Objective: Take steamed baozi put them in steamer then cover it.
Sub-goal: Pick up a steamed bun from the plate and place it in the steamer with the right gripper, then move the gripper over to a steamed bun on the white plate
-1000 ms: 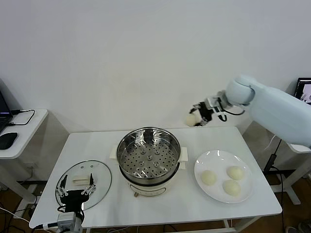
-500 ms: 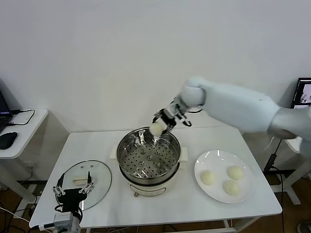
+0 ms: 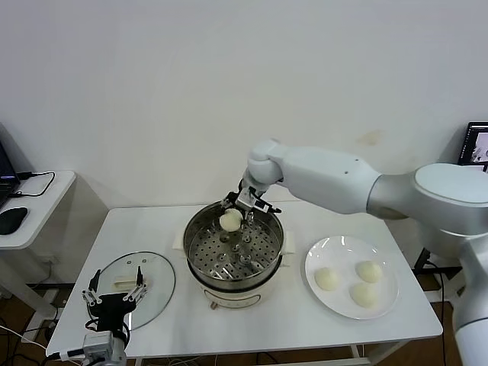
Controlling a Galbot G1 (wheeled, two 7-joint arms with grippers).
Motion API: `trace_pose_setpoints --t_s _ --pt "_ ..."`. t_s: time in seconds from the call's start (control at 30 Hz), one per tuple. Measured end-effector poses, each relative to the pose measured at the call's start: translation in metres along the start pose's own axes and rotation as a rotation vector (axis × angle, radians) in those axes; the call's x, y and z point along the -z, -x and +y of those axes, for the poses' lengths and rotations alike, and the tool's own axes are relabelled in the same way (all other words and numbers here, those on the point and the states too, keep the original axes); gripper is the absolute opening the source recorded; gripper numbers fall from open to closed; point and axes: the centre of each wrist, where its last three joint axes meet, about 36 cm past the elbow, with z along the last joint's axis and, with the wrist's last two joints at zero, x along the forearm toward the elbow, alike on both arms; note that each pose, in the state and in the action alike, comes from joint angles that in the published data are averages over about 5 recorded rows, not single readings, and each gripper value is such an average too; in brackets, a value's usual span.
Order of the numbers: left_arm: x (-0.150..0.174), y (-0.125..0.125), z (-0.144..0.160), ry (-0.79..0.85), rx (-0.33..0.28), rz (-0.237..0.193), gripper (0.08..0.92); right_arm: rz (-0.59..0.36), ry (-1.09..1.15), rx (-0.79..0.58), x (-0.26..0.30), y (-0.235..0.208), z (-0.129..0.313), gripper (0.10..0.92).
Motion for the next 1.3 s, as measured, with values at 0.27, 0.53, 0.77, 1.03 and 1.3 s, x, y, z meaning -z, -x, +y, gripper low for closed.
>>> trace_pose_setpoints --t_s 0.27,0.53,0.77,1.03,1.3 --pt "0.003 -0.002 0.000 -0.004 -0.001 -0.006 0.823 0.014 -0.059 0.013 -0.002 0.006 -0.001 0.758" --pt "0.008 -0.004 -0.001 -0.007 -0.004 -0.015 0.823 0.018 0.028 -0.015 -0.003 -0.024 0.000 0.822" --pt "0.012 -0.006 -0.002 -0.007 -0.014 -0.022 0.823 0.057 0.289 -0.045 -0.001 -0.082 0.022 0.823" --pt "0.015 -0.006 -0.002 0.000 -0.024 -0.028 0.823 0.107 0.613 -0.045 0.008 -0.135 0.096 0.823" --pt "0.014 -0.004 0.000 0.013 -0.028 -0.029 0.823 0.156 0.855 -0.013 0.023 -0.160 0.193 0.823"
